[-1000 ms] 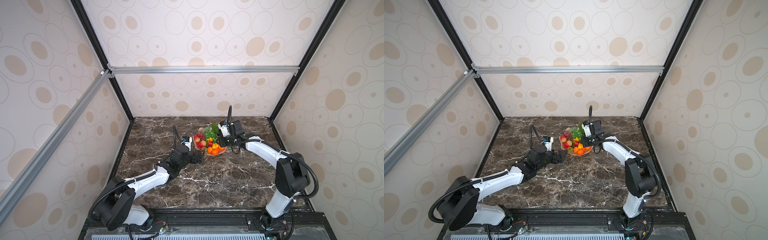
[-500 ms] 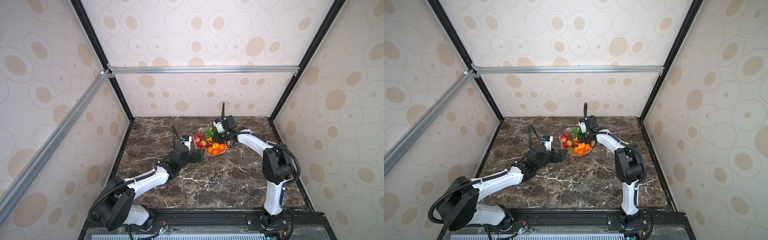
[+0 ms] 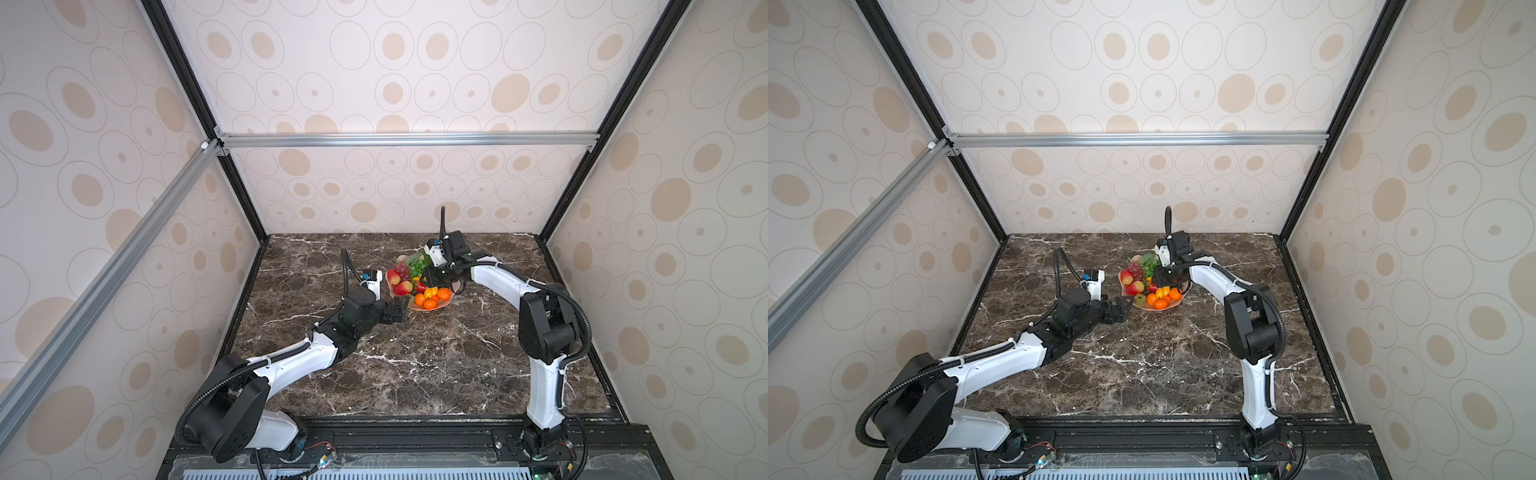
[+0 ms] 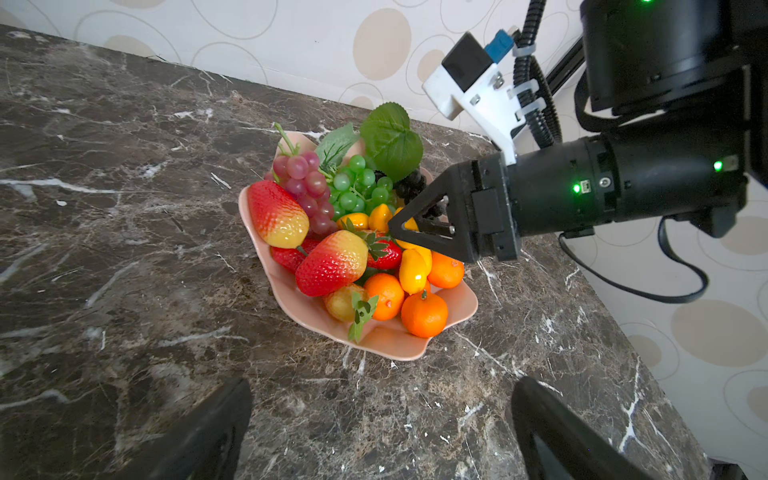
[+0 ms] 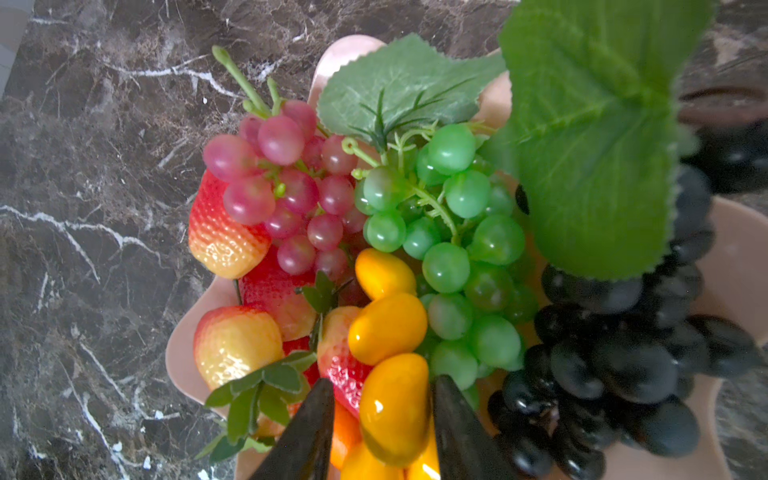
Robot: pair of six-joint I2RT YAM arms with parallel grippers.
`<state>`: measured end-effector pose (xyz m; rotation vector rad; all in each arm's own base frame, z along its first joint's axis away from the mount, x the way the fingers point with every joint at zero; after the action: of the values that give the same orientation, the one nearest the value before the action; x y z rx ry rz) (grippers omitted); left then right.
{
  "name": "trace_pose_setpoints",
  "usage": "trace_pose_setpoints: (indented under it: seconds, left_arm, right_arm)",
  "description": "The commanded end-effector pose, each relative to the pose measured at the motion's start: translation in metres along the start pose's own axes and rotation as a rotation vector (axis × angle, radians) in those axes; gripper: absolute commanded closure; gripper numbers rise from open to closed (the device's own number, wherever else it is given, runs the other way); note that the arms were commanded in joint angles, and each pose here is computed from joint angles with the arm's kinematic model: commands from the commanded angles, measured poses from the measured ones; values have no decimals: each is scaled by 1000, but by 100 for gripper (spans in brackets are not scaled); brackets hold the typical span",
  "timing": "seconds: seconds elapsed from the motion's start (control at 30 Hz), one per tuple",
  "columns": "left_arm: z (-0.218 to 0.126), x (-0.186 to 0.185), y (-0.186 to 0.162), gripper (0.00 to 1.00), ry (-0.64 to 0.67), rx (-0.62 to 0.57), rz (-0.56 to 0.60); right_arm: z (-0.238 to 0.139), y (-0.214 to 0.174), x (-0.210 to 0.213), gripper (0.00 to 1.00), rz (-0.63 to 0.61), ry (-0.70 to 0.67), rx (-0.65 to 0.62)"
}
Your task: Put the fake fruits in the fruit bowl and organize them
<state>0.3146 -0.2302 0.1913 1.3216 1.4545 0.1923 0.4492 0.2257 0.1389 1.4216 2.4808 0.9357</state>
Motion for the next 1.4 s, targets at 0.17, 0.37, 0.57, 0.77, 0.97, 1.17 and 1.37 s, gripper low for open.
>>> trace_pose_setpoints:
  seconds: [0.17,0.37,0.57,0.77,0.97,1.17,1.37]
  left_arm:
    - [-24,-10,31,2,-32,-119,35]
    - [-50,-9,50,2,-17,-230,93]
    - [-76,5,62,2,31,-357,153]
    - [-97,40,68,2,177,-474,202]
    - [-115,84,70,2,351,-561,245]
    - [-133,127,59,2,493,-621,333]
    - [-131,168,50,2,640,-578,359]
  right_arm:
    - [-56,26,9,40,-19,-34,-128]
    - [-107,16,15,24,-22,-95,-253]
    - [-153,-22,2,14,128,-257,-433]
    - [-193,-78,-31,4,293,-541,-549]
    - [-217,-139,-69,0,405,-832,-602]
    - [-221,-178,-97,0,358,-1046,-555]
    - [-186,-192,-109,0,211,-1038,-465]
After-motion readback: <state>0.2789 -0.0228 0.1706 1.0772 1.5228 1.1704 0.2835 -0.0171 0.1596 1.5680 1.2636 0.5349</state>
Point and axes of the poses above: each gripper's point midway between its finger pads, its own z axis out along the fingers, its own x axis along the line the jaws close on, y = z × x, the point moved 4 cm from there along -z, back along the fingers, and after that the axes turned 11 degrees about -z, right-handed, at the moved point
